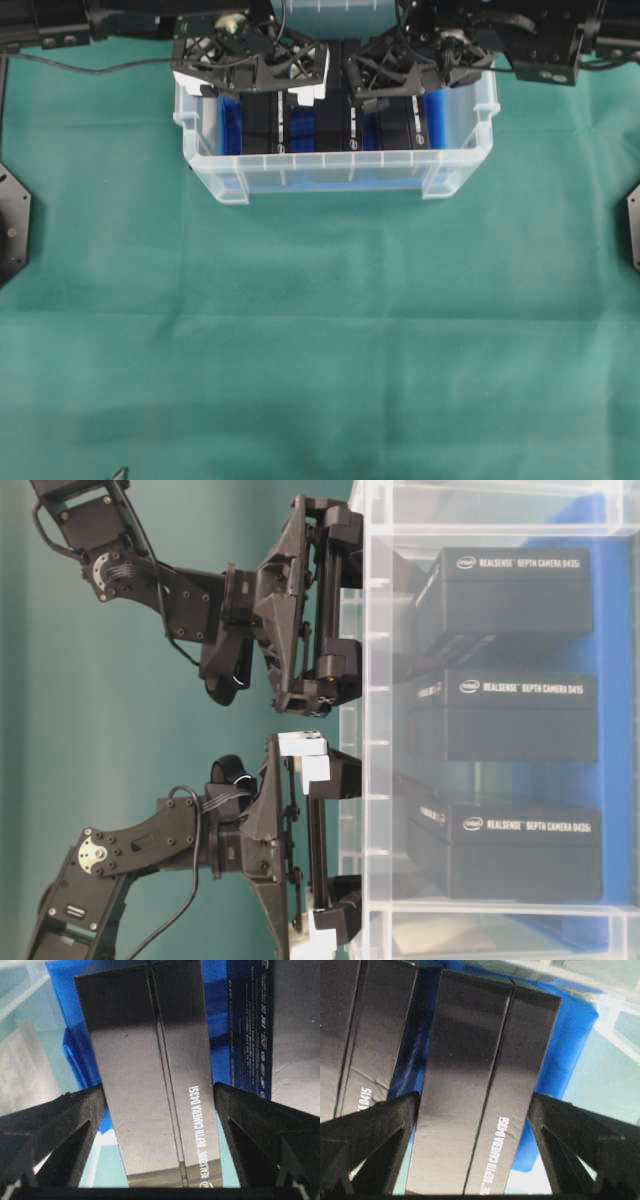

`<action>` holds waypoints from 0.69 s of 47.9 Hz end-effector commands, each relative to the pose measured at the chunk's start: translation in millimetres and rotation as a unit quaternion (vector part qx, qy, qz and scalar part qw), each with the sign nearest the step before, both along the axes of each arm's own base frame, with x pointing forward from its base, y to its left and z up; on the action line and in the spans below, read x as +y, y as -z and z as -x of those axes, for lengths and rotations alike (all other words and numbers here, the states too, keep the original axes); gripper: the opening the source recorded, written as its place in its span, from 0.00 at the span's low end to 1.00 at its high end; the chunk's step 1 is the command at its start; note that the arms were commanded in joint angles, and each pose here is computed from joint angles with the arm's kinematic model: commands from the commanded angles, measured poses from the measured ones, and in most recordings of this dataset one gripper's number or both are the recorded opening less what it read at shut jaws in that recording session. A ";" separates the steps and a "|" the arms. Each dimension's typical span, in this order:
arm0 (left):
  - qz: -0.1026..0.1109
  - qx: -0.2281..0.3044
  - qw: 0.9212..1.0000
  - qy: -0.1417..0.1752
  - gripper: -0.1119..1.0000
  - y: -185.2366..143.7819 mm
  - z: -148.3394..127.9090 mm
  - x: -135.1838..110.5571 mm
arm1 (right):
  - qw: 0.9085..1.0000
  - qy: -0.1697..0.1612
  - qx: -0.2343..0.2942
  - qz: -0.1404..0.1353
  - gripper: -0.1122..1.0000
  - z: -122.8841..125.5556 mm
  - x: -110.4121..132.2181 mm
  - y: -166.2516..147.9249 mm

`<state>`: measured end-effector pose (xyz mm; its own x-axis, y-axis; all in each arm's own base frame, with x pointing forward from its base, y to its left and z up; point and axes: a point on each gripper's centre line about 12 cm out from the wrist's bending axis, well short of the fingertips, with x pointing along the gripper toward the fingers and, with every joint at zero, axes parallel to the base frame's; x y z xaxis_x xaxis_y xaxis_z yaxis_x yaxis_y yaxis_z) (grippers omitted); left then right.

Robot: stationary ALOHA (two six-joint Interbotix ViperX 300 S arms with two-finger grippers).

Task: Take the box out of the case with both arms.
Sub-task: 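Lower both open grippers down around the left and right black boxes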

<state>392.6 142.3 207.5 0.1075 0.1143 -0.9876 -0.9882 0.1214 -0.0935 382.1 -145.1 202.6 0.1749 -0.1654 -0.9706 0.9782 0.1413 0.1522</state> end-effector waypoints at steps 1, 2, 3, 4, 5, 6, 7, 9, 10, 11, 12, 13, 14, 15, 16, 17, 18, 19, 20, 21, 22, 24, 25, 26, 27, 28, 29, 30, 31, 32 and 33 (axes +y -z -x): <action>-0.001 -0.006 1.000 0.000 0.86 -6.2 1.5 0.7 | 1.000 0.007 0.004 0.000 0.96 4.5 -4.7 0.6; -0.002 -0.007 1.000 0.000 0.86 -6.8 1.7 0.6 | 1.000 0.007 0.005 0.000 0.96 4.7 -4.7 0.6; -0.002 -0.007 1.000 0.000 0.86 -7.3 1.4 0.7 | 1.000 0.007 0.004 0.000 0.96 4.5 -4.7 0.6; -0.002 -0.007 1.000 0.000 0.86 -6.6 1.2 0.8 | 1.000 0.008 0.004 -0.001 0.96 4.5 -4.6 0.6; -0.002 -0.007 1.000 0.000 0.86 -6.6 1.2 0.8 | 1.000 0.008 0.004 -0.001 0.96 4.6 -4.5 0.6; -0.001 -0.007 1.000 -0.001 0.86 -6.6 1.2 0.6 | 1.000 0.009 0.004 -0.002 0.96 4.6 -4.4 0.6; 0.000 -0.006 1.000 -0.001 0.86 -6.1 1.6 0.3 | 1.000 0.009 0.005 -0.003 0.96 4.9 -4.1 0.7; 0.002 -0.007 1.000 -0.001 0.86 -6.5 1.2 -0.1 | 1.000 0.010 0.007 -0.003 0.96 5.2 -4.0 0.8; 0.003 -0.007 1.000 -0.002 0.86 -6.5 1.3 -0.3 | 1.000 0.011 0.007 -0.004 0.96 5.3 -4.0 0.4; 0.003 -0.007 1.000 -0.002 0.86 -6.5 1.3 -0.3 | 1.000 0.011 0.008 -0.005 0.96 5.6 -3.8 0.5; 0.003 -0.008 1.000 -0.001 0.86 -7.1 1.1 -1.1 | 1.000 0.013 0.010 -0.006 0.96 5.9 -3.6 0.2; 0.004 -0.007 1.000 -0.001 0.86 -7.1 1.3 -1.3 | 1.000 0.015 0.012 -0.007 0.96 6.4 -3.4 0.3; 0.005 -0.007 1.000 -0.002 0.86 -6.4 1.1 -1.4 | 1.000 0.020 0.015 -0.011 0.96 7.3 -2.8 0.5; 0.005 -0.007 1.000 -0.002 0.86 -7.1 1.2 -1.4 | 0.999 0.024 0.018 -0.012 0.96 8.2 -2.5 0.7; 0.005 -0.008 1.000 -0.001 0.86 -7.5 0.7 -2.1 | 0.999 0.028 0.021 -0.014 0.95 9.0 -2.3 0.8; 0.006 -0.008 1.000 -0.001 0.85 -7.5 0.6 -2.3 | 0.999 0.033 0.025 -0.016 0.94 9.8 -1.4 1.0; 0.007 -0.009 1.000 -0.002 0.85 -7.4 0.1 -2.3 | 0.999 0.040 0.028 -0.018 0.93 10.7 -1.1 1.1; 0.007 -0.010 1.000 0.000 0.84 -8.0 0.0 -3.1 | 0.998 0.045 0.030 -0.020 0.91 11.4 -0.9 1.2; 0.008 -0.009 1.000 0.000 0.83 -7.3 -0.4 -3.8 | 0.998 0.051 0.032 -0.021 0.88 12.2 -0.7 1.8; 0.009 -0.009 1.000 0.000 0.81 -7.3 -0.4 -4.0 | 0.998 0.056 0.033 -0.023 0.84 12.9 0.2 1.7; 0.009 -0.009 1.000 0.002 0.79 -7.3 -0.6 -4.6 | 0.997 0.061 0.033 -0.023 0.80 12.9 0.7 1.7; 0.010 -0.011 1.000 0.003 0.72 -7.5 -0.9 -5.5 | 0.997 0.068 0.031 -0.022 0.72 12.7 0.9 1.0; 0.010 -0.012 1.000 0.003 0.68 -7.7 -0.9 -6.4 | 0.997 0.069 0.027 -0.019 0.68 12.0 0.9 0.7; 0.011 -0.012 1.000 0.003 0.67 -7.2 -0.7 -6.6 | 0.997 0.068 0.022 -0.018 0.68 10.6 1.6 0.5; 0.012 -0.012 1.000 0.005 0.67 -7.2 -0.9 -7.4 | 0.997 0.067 0.018 -0.015 0.68 9.4 1.5 0.3; 0.013 -0.013 1.000 0.004 0.67 -7.9 -0.9 -7.7 | 0.998 0.066 0.013 -0.013 0.68 8.6 1.1 -0.5; 0.013 -0.012 1.000 0.003 0.67 -7.2 -0.8 -7.1 | 0.998 0.064 0.010 -0.012 0.68 7.5 1.3 -0.7; 0.014 -0.012 1.000 0.003 0.67 -7.2 -0.9 -7.2 | 0.998 0.064 0.006 -0.011 0.68 6.7 1.1 -0.8; 0.014 -0.013 1.000 0.003 0.67 -7.8 -0.8 -7.4 | 0.998 0.064 0.003 -0.011 0.68 5.8 1.0 -1.4; 0.014 -0.013 1.000 0.004 0.67 -7.8 -0.9 -7.9 | 0.998 0.064 0.002 -0.011 0.68 5.8 1.0 -1.0; 0.014 -0.013 1.000 0.004 0.67 -7.8 -0.9 -7.9 | 0.998 0.064 0.003 -0.011 0.68 5.9 1.0 -1.0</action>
